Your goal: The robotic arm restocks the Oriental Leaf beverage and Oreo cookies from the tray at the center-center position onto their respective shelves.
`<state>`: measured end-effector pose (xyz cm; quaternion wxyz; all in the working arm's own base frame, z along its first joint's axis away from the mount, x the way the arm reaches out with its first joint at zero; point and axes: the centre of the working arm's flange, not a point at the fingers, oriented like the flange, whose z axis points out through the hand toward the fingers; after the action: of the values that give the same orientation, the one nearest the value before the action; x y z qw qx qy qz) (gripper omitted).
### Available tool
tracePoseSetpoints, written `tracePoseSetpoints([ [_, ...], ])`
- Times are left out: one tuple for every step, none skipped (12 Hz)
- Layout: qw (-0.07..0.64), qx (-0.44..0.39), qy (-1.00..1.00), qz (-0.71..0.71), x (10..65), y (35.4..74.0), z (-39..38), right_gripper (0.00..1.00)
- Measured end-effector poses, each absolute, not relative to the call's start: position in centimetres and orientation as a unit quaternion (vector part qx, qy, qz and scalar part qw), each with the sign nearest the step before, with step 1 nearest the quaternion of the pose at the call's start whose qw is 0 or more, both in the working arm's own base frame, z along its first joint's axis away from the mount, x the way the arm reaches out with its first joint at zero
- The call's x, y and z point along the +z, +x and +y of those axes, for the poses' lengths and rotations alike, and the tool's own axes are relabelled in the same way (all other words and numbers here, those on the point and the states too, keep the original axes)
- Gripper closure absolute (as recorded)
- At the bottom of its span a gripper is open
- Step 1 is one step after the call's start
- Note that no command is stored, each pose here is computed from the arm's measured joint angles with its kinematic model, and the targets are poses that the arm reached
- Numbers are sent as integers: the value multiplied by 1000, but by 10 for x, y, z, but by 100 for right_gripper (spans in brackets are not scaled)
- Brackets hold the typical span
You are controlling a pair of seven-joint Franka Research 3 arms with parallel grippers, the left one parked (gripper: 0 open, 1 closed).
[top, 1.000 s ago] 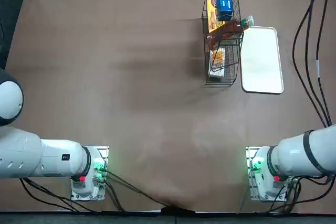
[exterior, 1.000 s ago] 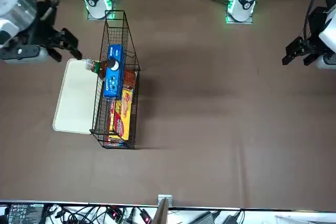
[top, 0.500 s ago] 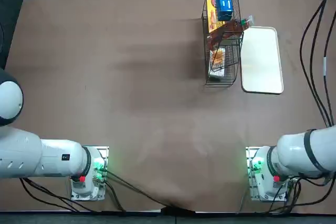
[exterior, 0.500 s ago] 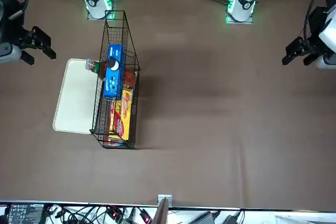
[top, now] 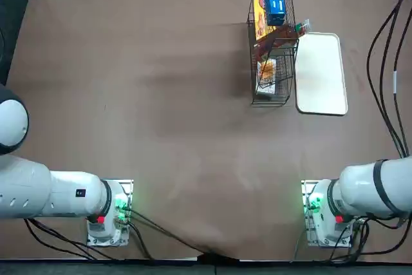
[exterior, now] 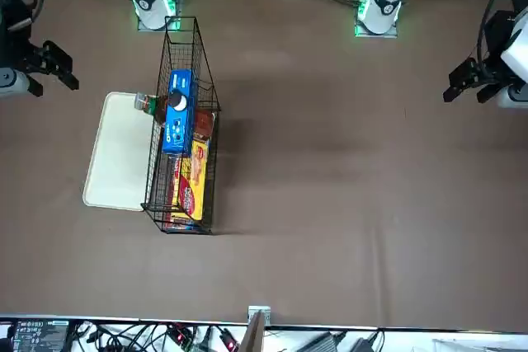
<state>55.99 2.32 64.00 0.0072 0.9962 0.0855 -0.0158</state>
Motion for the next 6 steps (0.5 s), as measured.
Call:
tracePoseSetpoints([
  [9, -19, 996, 84, 638, 556, 22, 0],
  [11, -22, 996, 82, 635, 551, 21, 0],
  [13, -22, 997, 79, 631, 543, 18, 0],
  [13, -23, 997, 76, 631, 538, 16, 0],
  [13, -23, 997, 73, 631, 534, 13, 0],
  [13, -23, 997, 70, 631, 531, 9, 0],
])
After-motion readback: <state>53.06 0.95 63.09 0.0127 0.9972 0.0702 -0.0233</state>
